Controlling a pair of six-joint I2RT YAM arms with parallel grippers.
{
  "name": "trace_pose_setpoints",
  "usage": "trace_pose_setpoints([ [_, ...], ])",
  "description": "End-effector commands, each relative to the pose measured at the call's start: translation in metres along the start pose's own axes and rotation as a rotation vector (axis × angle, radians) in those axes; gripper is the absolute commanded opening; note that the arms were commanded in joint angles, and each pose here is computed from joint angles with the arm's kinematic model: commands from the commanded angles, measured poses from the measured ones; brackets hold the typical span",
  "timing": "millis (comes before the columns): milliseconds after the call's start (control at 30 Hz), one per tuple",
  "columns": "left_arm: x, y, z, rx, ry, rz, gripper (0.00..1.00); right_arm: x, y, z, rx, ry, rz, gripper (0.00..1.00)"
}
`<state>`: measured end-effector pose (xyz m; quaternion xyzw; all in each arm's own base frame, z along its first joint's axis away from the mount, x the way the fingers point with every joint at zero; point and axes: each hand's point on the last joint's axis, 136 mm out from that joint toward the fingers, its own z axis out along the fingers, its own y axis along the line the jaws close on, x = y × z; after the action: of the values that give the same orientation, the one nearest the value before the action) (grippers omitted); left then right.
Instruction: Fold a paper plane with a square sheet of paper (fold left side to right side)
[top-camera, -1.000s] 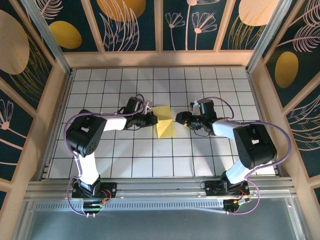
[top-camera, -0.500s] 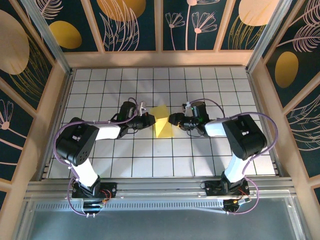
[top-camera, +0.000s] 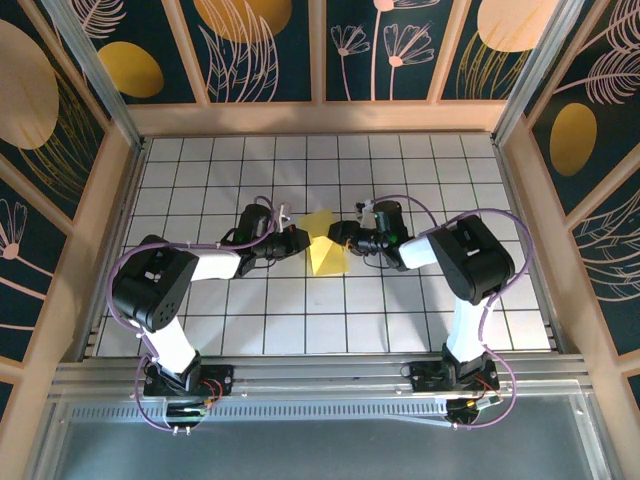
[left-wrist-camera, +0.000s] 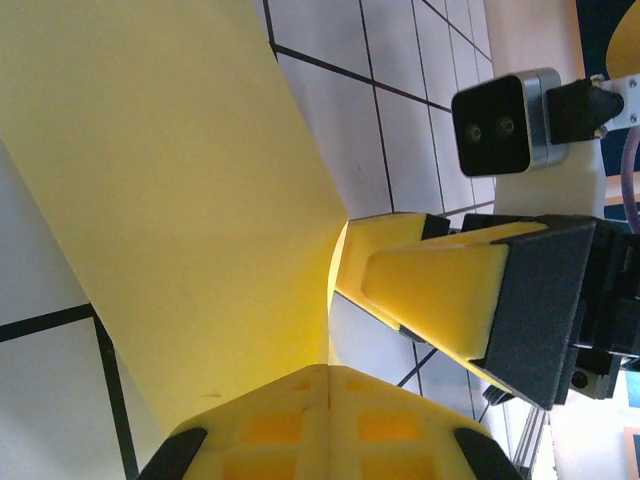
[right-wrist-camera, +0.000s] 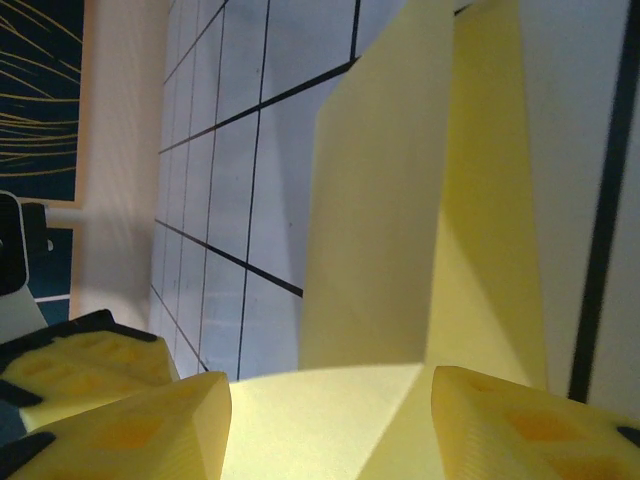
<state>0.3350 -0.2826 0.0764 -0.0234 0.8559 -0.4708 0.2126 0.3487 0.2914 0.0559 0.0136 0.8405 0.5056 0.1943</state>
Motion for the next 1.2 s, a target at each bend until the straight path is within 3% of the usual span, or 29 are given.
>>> trace_pose_setpoints([
  [0,-0.005,-0.006,-0.003,0.021,-0.026,0.007,0.02,-0.007,0.014,0.009,-0.057,-0.009,-0.022,0.55],
  [300,-0.001,0.015,0.001,-0.059,-0.027,-0.026,0.03,-0.008,0.014,0.013,-0.054,-0.009,-0.022,0.42],
  [700,0.005,0.031,0.009,-0.101,0.0,-0.058,0.05,-0.005,0.002,0.02,-0.007,0.004,-0.009,0.31],
  [767,0.004,0.031,0.008,-0.1,-0.005,-0.059,0.06,-0.005,-0.001,0.02,0.01,0.005,-0.011,0.24],
  [833,0.0,0.025,0.004,-0.086,-0.028,-0.06,0.13,-0.008,-0.002,0.02,0.03,0.0,-0.012,0.14],
  [1000,-0.021,-0.002,-0.016,-0.075,-0.114,-0.005,0.3,-0.02,0.004,0.011,0.064,-0.04,-0.05,0.0],
  [1167,-0.046,-0.032,-0.052,-0.073,-0.264,0.067,0.49,-0.045,0.034,-0.015,0.058,-0.119,-0.127,0.0],
])
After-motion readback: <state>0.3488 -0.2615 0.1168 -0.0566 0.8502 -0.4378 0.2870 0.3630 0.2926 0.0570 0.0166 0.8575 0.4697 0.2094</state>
